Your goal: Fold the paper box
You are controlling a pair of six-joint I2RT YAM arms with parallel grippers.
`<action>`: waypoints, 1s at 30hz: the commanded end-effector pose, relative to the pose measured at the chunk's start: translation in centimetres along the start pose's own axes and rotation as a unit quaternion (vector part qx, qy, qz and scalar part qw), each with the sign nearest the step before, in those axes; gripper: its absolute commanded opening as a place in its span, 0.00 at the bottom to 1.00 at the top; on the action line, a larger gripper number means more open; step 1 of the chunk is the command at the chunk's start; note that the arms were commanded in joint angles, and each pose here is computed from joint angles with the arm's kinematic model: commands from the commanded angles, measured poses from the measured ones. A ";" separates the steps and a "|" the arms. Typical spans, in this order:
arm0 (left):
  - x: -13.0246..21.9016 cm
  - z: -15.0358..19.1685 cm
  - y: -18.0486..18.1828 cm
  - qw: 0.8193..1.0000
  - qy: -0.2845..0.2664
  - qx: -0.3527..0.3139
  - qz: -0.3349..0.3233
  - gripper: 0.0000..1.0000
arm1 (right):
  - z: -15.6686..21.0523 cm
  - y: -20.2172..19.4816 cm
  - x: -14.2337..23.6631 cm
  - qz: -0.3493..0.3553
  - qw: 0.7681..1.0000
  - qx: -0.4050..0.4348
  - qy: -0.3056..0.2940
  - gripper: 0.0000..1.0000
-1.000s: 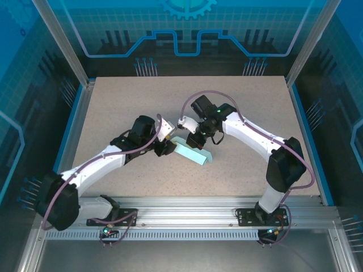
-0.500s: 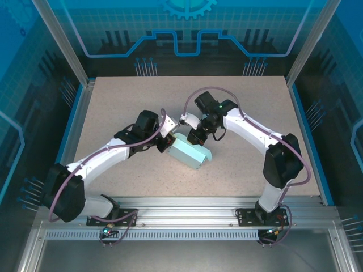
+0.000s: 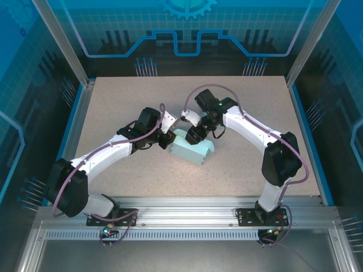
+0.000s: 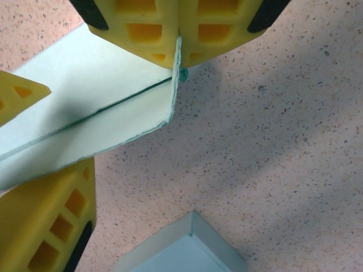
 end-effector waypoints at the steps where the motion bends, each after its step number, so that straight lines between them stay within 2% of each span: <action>1: -0.8 0.3 0.6 0.999 -0.017 0.040 -0.019 0.00 | -1.0 0.6 3.2 0.050 0.997 -0.026 -0.053 0.51; 6: -1.2 0.8 0.8 0.997 -0.031 0.064 -0.027 0.00 | 0.1 0.4 5.7 0.125 0.983 -0.091 -0.099 0.55; 12: -1.9 1.7 0.8 0.997 -0.024 0.075 -0.024 0.00 | 4.0 -0.8 7.9 0.211 0.954 -0.166 -0.131 0.54; 20: -2.1 1.9 0.8 0.997 -0.028 0.069 -0.022 0.00 | 6.6 -2.5 6.8 0.206 0.948 -0.203 -0.134 0.54; 30: -2.3 2.1 0.8 0.997 -0.029 0.072 -0.024 0.00 | 6.7 -3.6 4.9 0.171 0.950 -0.228 -0.128 0.49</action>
Point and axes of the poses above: each hand's point on the last joint's axis, 136 mm out from that joint toward the fingers, its own x axis back along the fingers, its own y axis along the line the jaws close on, z = x × y, the point moved 8 cm from there along x, back along the fingers, and after that the axes turned 7 degrees about -x, right-handed, at the moved point
